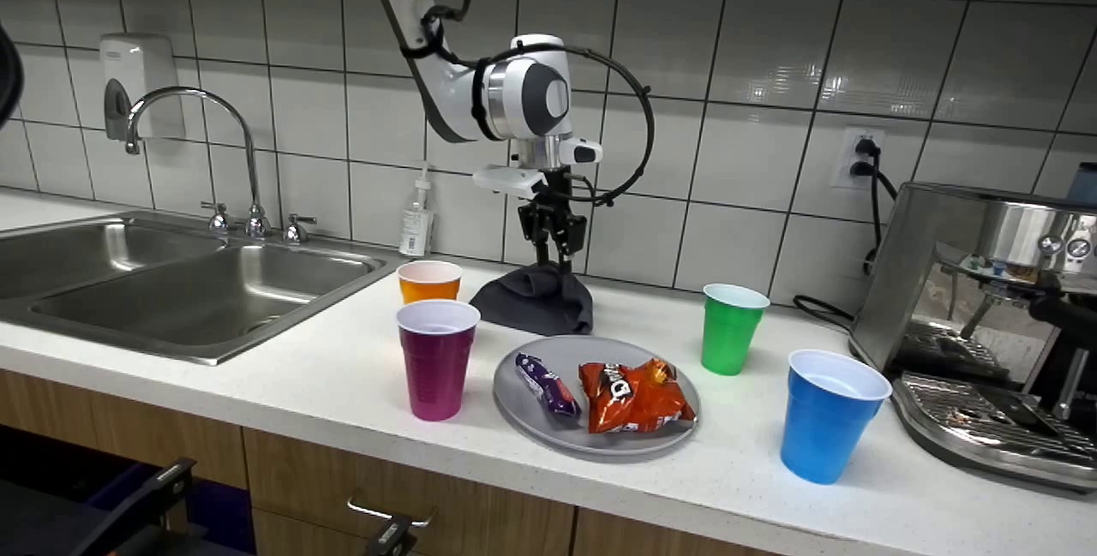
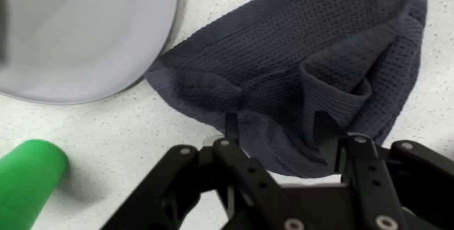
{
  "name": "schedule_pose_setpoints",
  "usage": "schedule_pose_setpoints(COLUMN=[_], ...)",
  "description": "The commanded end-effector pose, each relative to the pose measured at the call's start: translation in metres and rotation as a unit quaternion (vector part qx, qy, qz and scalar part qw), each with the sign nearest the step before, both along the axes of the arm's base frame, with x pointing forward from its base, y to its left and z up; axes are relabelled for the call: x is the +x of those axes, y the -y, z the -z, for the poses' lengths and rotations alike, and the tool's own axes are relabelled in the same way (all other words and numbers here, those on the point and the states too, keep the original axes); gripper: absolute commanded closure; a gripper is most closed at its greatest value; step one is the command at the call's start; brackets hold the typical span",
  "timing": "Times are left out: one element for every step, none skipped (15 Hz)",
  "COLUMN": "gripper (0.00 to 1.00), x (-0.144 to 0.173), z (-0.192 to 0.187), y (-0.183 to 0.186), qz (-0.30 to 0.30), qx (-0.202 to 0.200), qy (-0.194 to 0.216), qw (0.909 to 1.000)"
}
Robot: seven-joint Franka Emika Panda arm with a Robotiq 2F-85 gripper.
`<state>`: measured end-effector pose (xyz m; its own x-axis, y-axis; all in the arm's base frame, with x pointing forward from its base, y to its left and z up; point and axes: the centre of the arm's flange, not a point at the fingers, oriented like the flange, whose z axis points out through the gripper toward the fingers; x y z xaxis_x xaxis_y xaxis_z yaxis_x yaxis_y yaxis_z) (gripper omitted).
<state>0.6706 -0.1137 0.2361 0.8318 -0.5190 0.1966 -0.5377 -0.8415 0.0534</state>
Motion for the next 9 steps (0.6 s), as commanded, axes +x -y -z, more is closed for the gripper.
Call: schedule_pose_setpoints(gripper=[0.09,0.02,0.0,0.0,0.0,0.0,0.0,0.0,0.0], x=[-0.032,-0.037,-0.043,-0.05,-0.058,-0.065,-0.074,-0.081,-0.09], z=[-0.024,-0.025,-0.027,-0.03,-0.033,-0.036,-0.038,-0.04,-0.042], y=[0.017,0.021,0.026,0.031,0.037,0.044,0.051,0.056,0.062], qz=[-0.004,-0.003,0.0,0.007,0.008,0.012,0.017,0.02,0.022], qx=[-0.006,-0.009,-0.011,-0.018,-0.022,-0.026,-0.027,-0.026,-0.021], qy=[-0.021,-0.026,-0.033,-0.046,-0.06,-0.072,-0.084,-0.093,-0.101], qw=[0.9997,0.9996,0.9994,0.9987,0.9979,0.997,0.996,0.9951,0.9944])
